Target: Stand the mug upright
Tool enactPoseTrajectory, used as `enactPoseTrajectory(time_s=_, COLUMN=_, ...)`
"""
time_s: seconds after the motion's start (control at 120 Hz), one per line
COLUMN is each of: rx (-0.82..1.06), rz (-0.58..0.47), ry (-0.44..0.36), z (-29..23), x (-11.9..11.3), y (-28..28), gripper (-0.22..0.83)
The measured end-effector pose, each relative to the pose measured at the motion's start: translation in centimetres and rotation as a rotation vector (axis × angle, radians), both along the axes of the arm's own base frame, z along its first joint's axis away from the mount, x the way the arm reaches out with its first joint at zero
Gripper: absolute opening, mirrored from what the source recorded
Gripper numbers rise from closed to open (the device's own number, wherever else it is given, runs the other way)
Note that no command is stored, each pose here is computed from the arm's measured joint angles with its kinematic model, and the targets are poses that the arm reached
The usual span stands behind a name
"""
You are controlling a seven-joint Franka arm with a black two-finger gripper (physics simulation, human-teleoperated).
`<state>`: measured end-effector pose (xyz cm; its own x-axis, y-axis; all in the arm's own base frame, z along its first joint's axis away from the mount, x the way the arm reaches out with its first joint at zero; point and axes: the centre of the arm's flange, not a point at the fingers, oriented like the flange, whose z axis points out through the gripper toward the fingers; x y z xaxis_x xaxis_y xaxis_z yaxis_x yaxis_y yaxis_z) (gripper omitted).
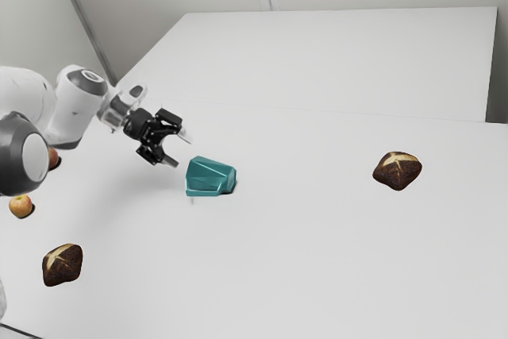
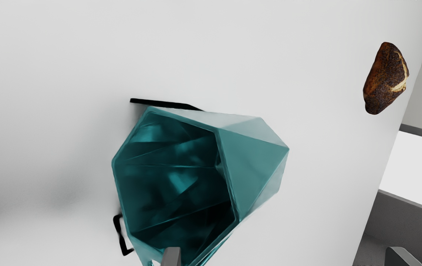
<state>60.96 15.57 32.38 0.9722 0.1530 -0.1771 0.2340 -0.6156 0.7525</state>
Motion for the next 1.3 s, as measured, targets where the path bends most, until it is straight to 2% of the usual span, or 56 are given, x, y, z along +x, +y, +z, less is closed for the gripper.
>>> enactPoseTrajectory(time_s=0.267, rx=-0.114, rz=-0.024, ry=-0.157, z=-3.9, x=0.5, y=0.2, gripper=0.62)
enactPoseTrajectory(time_s=0.567, rx=-0.218, rz=-0.017, ry=-0.270, z=-6.4, x=-0.1, y=-1.3, gripper=0.61)
enactPoseTrajectory(time_s=0.633, rx=-0.227, rz=-0.015, ry=-0.288, z=-6.7, x=-0.3, y=-1.4, gripper=0.53)
enactPoseTrajectory(time_s=0.792, rx=-0.235, rz=-0.021, ry=-0.327, z=-6.9, x=-0.5, y=-1.5, gripper=0.15)
enactPoseTrajectory(time_s=0.892, rx=-0.237, rz=-0.024, ry=-0.345, z=-7.0, x=-0.6, y=-1.6, gripper=0.01)
enactPoseTrajectory(time_s=1.033, rx=-0.239, rz=-0.032, ry=-0.360, z=-7.2, x=-0.7, y=-1.7, gripper=-0.09)
enactPoseTrajectory(time_s=1.2, rx=-0.235, rz=-0.041, ry=-0.378, z=-7.0, x=-0.7, y=-1.8, gripper=-0.13)
enactPoseTrajectory(time_s=1.3, rx=-0.237, rz=-0.059, ry=-0.419, z=-5.0, x=-0.2, y=-2.6, gripper=-0.15)
